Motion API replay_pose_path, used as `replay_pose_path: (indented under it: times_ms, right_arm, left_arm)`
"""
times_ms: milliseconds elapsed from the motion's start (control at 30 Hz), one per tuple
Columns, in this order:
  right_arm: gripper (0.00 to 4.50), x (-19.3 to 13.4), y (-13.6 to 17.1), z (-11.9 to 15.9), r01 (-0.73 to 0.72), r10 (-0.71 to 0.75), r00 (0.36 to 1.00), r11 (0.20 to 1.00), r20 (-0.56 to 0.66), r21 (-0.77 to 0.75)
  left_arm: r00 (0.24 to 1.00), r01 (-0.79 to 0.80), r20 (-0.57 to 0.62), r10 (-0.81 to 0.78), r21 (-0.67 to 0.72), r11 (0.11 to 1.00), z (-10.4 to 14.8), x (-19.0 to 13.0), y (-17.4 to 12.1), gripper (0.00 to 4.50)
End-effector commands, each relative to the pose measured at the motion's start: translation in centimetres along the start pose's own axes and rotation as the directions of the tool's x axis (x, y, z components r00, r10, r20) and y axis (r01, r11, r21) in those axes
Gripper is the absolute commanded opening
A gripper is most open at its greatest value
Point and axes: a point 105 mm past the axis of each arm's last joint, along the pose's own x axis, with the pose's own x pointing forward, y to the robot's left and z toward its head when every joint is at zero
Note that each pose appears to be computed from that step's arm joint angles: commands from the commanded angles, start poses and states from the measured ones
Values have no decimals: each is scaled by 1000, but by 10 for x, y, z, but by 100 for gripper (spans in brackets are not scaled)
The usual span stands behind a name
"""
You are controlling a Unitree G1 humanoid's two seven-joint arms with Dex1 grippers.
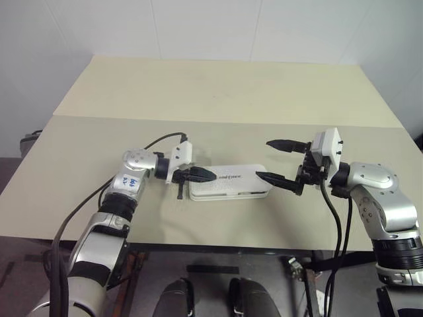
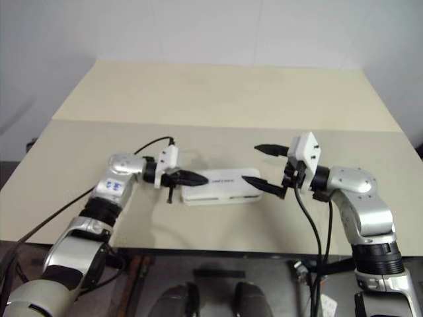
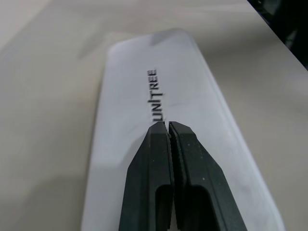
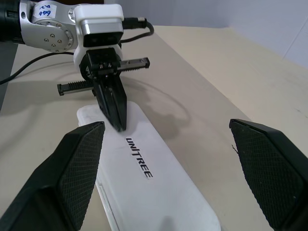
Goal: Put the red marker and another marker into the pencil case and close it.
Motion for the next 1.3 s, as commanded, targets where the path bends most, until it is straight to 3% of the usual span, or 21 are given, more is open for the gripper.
replay_pose_path:
  times_ms: [33, 467, 700, 900, 1067, 1233, 1300]
  right_arm:
    - [440, 0, 2, 11, 3, -2, 999, 1000, 33, -27]
    - [440, 0, 5, 9, 22, -22, 999, 1000, 38, -11]
    - [440, 2, 5, 8, 27, -27, 999, 1000, 44, -8]
    - [440, 4, 3, 9, 26, -25, 999, 1000, 46, -10]
    - [440, 5, 1, 9, 16, -16, 999, 1000, 42, -11]
    - [440, 6, -2, 8, 8, -8, 999, 1000, 37, -12]
    - [440, 7, -3, 8, 5, -4, 999, 1000, 35, -12]
  left_arm:
    - [999, 25, -23, -24, 30, 999, 10, 9, 2, 9]
    - [991, 47, -128, -47, -2, 999, 0, 22, -7, 9]
    - [992, 18, -128, -18, 0, 1000, 1, 24, -6, 9]
    - [999, -45, -13, 44, -49, 998, 18, 16, 0, 9]
    - [987, -77, 130, 89, -91, 993, 39, -4, 1, 9]
    - [969, -129, 197, 150, -118, 985, 48, -28, 0, 9]
    - [960, -157, 213, 181, -127, 979, 51, -40, -2, 47]
